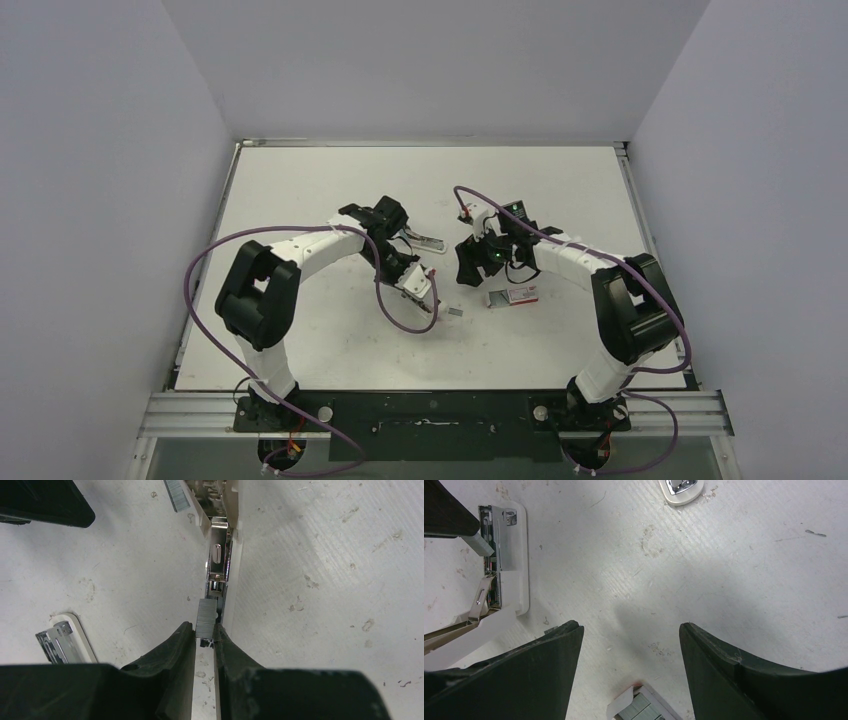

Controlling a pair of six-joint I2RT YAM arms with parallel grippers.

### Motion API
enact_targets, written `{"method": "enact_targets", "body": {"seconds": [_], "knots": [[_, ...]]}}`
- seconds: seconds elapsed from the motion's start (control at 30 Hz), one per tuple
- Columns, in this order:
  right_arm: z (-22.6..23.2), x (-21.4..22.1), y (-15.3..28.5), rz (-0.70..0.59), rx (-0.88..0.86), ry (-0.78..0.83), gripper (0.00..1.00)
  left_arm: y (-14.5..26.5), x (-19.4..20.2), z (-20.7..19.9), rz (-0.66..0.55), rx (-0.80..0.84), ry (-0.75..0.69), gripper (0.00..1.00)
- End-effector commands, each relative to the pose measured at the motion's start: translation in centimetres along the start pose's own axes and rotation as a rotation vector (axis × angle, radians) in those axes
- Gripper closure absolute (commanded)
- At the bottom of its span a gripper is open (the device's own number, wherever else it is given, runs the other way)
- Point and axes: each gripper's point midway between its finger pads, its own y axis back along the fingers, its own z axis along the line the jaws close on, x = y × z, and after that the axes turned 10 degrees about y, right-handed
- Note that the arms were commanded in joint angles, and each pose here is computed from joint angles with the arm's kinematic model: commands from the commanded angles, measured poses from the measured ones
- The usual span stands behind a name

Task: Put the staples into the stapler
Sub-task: Install the staple into the stapler.

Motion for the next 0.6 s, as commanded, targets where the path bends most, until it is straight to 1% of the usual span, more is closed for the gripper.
{"method": "enact_targets", "body": {"seconds": [0.0,0.57], "knots": [[-0.57,-1.77,0.21,-0.052,0.005,0.027,0.28,0.46,-1.05,0.75,-0.021,-0.004,-0.016,1.0],[-0.6,-1.72,0.2,-0.051,0.004,0.026,0.28,0.28,-0.54,0.47,-0.003,0.011,-0.035,1.0]]}}
